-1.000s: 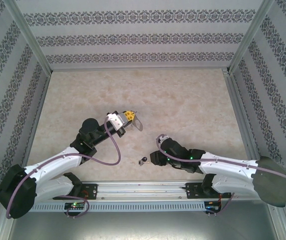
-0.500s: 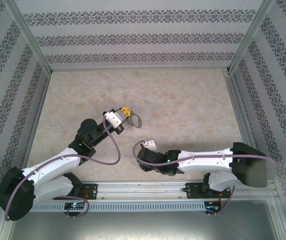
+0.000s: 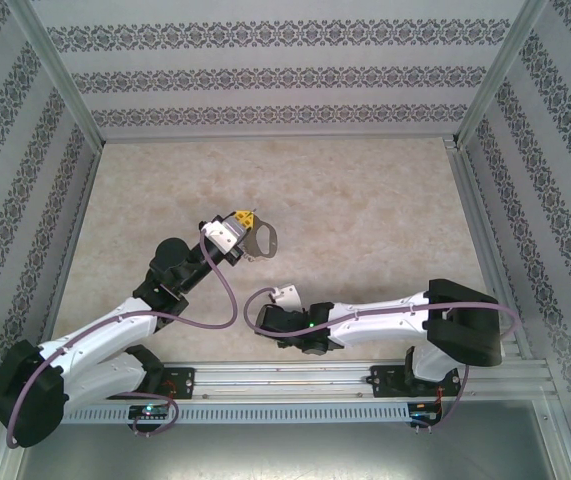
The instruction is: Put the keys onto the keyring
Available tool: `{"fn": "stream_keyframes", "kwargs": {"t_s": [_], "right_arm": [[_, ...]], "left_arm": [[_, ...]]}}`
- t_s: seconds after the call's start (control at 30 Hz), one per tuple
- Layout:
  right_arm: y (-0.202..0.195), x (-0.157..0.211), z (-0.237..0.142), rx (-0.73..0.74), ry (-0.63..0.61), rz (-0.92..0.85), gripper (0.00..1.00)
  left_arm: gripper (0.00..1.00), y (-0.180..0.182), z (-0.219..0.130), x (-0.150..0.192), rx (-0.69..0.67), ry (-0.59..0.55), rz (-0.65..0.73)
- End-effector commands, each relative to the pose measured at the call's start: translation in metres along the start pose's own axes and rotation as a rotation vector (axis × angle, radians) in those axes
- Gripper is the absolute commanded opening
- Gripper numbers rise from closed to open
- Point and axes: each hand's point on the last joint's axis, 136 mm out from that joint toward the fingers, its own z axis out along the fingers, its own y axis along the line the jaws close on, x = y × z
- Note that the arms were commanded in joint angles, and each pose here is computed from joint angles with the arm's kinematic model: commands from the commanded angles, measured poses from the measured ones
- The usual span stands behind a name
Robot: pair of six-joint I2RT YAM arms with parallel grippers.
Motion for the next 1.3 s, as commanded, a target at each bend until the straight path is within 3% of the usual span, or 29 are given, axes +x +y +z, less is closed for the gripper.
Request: {"fn": "stream_keyframes", "kwargs": {"t_s": [0.0,0.5,0.73,1.27], "right_arm": [[0.002,-0.004,0.002,0.013,-0.007,0.002,0.28],[0.011,0.0,0.012,-0.018,0.019,0.01,0.25],[0.017,-0.005,0.003,-0.038,-0.005,0.006,0.3],[0.013,0.003,0.013,0.021,0.028,-0.018,0.3]], "left_arm": [[0.0,0.006,-0.001,-0.007,-0.016,-0.019,0.008],[0.0,0.005,0.0,-0.007,-0.009,-0.021,0.003],[0.0,0.006,0.0,-0.006,-0.01,-0.022,0.001],[0.0,0.004,0.002,-0.003,-0.001,-0.016,0.002]]}}
